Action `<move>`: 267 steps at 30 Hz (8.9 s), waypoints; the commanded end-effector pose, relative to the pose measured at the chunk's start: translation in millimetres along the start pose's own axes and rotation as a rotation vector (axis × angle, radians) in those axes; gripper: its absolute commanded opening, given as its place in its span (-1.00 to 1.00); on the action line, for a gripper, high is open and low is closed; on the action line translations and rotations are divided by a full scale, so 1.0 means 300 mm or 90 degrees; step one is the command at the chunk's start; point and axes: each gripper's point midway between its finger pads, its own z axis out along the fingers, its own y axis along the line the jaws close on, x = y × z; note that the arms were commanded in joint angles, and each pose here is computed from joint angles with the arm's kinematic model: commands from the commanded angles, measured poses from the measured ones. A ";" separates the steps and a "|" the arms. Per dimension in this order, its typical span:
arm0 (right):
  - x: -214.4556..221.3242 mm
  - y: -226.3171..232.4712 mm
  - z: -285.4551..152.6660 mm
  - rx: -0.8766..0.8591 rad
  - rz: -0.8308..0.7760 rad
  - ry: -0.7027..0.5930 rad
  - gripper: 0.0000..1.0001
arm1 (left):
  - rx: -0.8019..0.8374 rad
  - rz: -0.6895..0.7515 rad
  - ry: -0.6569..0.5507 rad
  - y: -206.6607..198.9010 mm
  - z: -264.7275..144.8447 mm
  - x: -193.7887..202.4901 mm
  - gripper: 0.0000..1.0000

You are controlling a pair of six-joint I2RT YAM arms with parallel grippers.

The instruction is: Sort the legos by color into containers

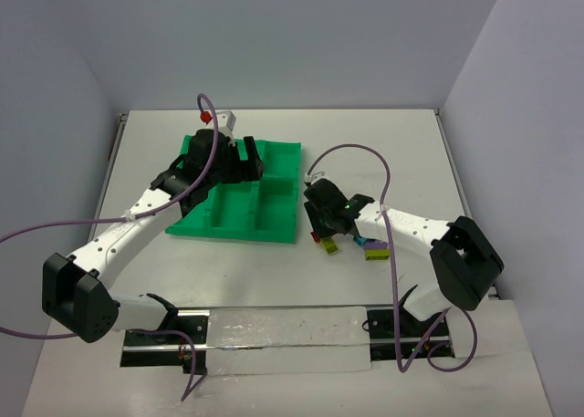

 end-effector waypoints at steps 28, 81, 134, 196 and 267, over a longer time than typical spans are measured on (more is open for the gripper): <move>-0.551 0.036 -0.587 -0.504 0.217 -0.295 -1.00 | 0.394 -0.013 -0.005 -0.306 -0.150 -0.045 0.59; -0.617 0.154 -0.692 -0.671 0.192 -0.322 -1.00 | 0.754 -0.179 0.035 -0.467 -0.243 -0.041 -0.20; -0.829 0.008 -0.078 -0.223 0.254 -0.218 -1.00 | 0.152 -0.221 -0.052 0.107 -0.143 -0.158 -1.00; -0.682 0.288 -0.638 -0.627 0.083 -0.275 0.50 | 0.572 -0.136 -0.016 -0.153 -0.207 -0.401 -1.00; -0.828 0.374 -0.601 -0.875 0.061 -0.222 -1.00 | 0.614 -0.110 0.034 -0.177 -0.222 -0.431 -1.00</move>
